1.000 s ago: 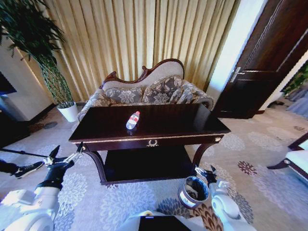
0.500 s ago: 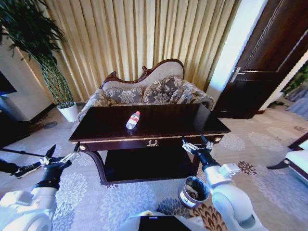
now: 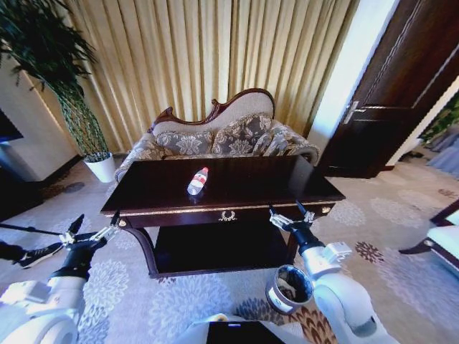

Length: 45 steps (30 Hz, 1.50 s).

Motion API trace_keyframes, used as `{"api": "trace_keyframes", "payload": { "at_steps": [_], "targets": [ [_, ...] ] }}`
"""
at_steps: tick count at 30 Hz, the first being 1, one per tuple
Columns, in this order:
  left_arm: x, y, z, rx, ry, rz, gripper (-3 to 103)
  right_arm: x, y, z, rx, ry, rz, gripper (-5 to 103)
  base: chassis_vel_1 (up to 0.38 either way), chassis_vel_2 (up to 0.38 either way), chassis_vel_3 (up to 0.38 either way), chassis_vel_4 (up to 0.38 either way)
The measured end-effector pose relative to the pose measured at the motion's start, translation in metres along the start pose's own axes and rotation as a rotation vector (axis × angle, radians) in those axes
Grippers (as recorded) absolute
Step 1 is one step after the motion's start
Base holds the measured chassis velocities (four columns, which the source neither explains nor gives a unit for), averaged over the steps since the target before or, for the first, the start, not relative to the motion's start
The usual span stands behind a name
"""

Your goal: Move to the front of the table and place the trash on the table into the trash bin.

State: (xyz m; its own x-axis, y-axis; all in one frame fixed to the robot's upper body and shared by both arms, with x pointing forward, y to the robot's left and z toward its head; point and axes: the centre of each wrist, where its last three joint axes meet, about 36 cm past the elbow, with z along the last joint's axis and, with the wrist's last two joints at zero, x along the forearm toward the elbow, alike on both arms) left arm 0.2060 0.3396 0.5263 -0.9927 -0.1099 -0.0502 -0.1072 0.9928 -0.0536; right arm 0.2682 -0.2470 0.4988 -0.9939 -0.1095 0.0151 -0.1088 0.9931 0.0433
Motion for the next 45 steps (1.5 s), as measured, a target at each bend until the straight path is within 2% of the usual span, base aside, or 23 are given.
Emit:
{"api": "trace_keyframes", "payload": {
  "at_steps": [9,18,22,26,27,31,34,37,40,42,43,45],
  "targets": [
    [0.0,0.001,0.003,0.003,0.006,-0.006,100,-0.003,-0.004,0.008,0.008,0.017,0.004,100,-0.196,0.204,0.174,-0.183],
    [-0.008,0.008,0.008,0.001,0.012,-0.005,100,-0.005,-0.004,0.017,-0.001,0.03,0.008,100,-0.016,0.017,0.023,-0.032],
    [-0.028,0.018,0.009,0.017,0.031,0.012,100,-0.005,-0.006,0.017,-0.003,0.03,0.011,100,0.0,0.0,0.0,0.0],
    [-0.07,0.034,0.009,0.005,0.04,0.019,100,-0.004,-0.007,0.014,-0.013,0.028,0.02,100,0.0,0.0,0.0,0.0],
    [-0.07,0.034,0.009,0.005,0.04,0.019,100,-0.004,-0.007,0.014,-0.013,0.028,0.02,100,0.0,0.0,0.0,0.0],
    [-0.111,0.054,0.01,-0.001,0.042,0.015,100,-0.005,-0.009,0.011,-0.003,0.022,0.022,100,0.0,0.0,0.0,0.0],
    [-0.129,0.059,0.006,0.008,0.056,0.002,100,-0.006,-0.01,0.01,0.0,0.018,0.028,100,0.0,0.0,0.0,0.0],
    [-0.153,0.052,-0.01,0.029,0.1,-0.053,100,-0.008,-0.009,0.009,0.01,0.02,0.048,100,0.0,0.0,0.0,0.0],
    [-0.167,0.042,-0.021,0.031,0.127,-0.076,100,-0.008,-0.011,0.01,0.021,0.025,0.054,100,0.0,0.0,0.0,0.0],
    [-0.178,0.028,-0.032,0.032,0.155,-0.043,100,-0.008,-0.014,0.012,0.027,0.034,0.066,100,0.0,0.0,0.0,0.0],
    [-0.178,0.028,-0.032,0.032,0.155,-0.043,100,-0.008,-0.014,0.012,0.027,0.034,0.066,100,0.0,0.0,0.0,0.0],
    [-0.189,0.011,-0.044,0.023,0.182,0.029,100,-0.01,-0.017,0.017,0.031,0.047,0.09,100,0.0,0.0,0.0,0.0]
  ]
}}
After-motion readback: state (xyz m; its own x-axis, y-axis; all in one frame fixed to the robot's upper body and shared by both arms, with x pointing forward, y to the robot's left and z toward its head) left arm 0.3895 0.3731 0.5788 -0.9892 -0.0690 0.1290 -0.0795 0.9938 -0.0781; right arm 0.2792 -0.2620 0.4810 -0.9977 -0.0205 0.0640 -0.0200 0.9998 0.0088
